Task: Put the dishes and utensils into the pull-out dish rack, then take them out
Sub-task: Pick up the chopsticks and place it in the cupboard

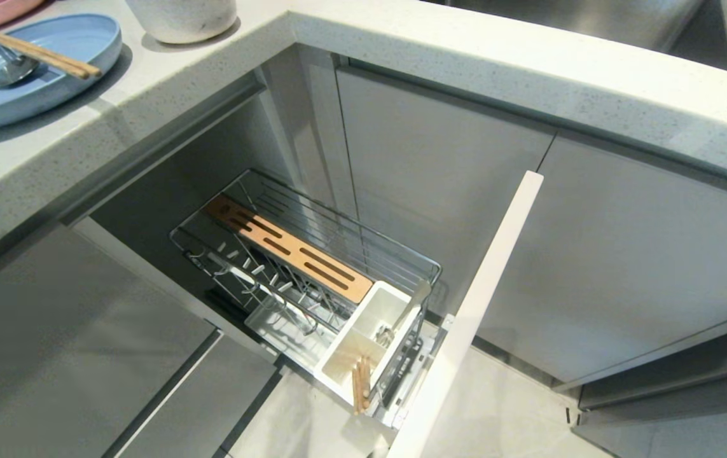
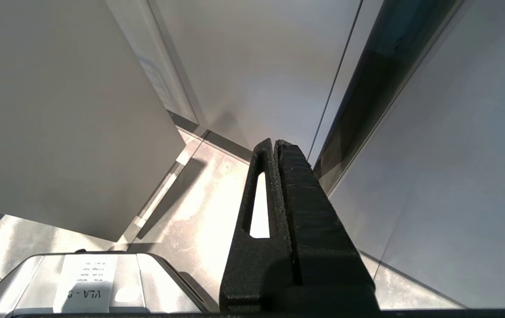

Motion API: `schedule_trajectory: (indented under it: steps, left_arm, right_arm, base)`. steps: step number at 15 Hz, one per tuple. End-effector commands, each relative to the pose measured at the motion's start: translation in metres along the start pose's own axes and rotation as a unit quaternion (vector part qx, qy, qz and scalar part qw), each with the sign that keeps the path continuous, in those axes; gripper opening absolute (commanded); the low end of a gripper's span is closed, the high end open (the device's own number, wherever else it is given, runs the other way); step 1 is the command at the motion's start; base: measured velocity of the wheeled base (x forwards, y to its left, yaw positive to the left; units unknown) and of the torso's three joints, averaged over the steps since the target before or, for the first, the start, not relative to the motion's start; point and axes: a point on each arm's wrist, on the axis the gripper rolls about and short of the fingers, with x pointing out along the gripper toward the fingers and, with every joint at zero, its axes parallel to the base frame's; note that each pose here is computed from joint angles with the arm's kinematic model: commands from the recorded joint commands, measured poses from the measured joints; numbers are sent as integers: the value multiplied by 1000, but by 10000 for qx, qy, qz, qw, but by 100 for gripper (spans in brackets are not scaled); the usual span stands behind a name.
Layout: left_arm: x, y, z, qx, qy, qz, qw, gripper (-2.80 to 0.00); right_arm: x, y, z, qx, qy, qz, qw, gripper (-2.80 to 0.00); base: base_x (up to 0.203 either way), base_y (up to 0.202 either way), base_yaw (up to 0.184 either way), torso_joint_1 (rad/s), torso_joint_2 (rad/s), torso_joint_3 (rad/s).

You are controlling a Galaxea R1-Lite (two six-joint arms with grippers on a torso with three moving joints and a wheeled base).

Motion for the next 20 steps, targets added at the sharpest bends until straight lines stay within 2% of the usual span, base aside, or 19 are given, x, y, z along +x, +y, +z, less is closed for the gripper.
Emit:
schedule_trajectory:
  steps: [1,3,4,11,12,14,20]
  left_arm:
    - [43,-3,-15,-398,372,386,9978,-280]
    - [53,-6,-19,-690,603,704,9933,-280]
    - [55,-6,-21,-707,793,857,9906,-280]
    - [63,-4,-35,-517,1564,1333,9773,-280]
    - [63,-4,-35,-505,1580,1339,9770,0]
    - [65,-3,-37,-492,1613,1364,9762,0]
    - [83,0,-54,-330,2008,1602,9659,0]
  right_arm:
    - [0,0,0,1,-16,3,10000,-280]
    - [0,0,-1,1,-13,3,10000,-280]
    - [0,0,0,1,-13,5,10000,-280]
    - [0,0,-1,1,-13,3,10000,-280]
    - [0,0,0,1,-20,3,10000,-280]
    - [0,0,0,1,-20,4,10000,-280]
    - [0,0,0,1,-16,10,10000,-280]
  base:
    - [0,0,0,0,0,0]
    - [0,0,0,0,0,0]
    - [0,0,0,0,0,0]
    - [0,0,0,0,0,0]
    - [0,0,0,0,0,0]
    - [0,0,0,0,0,0]
    - [0,0,0,0,0,0]
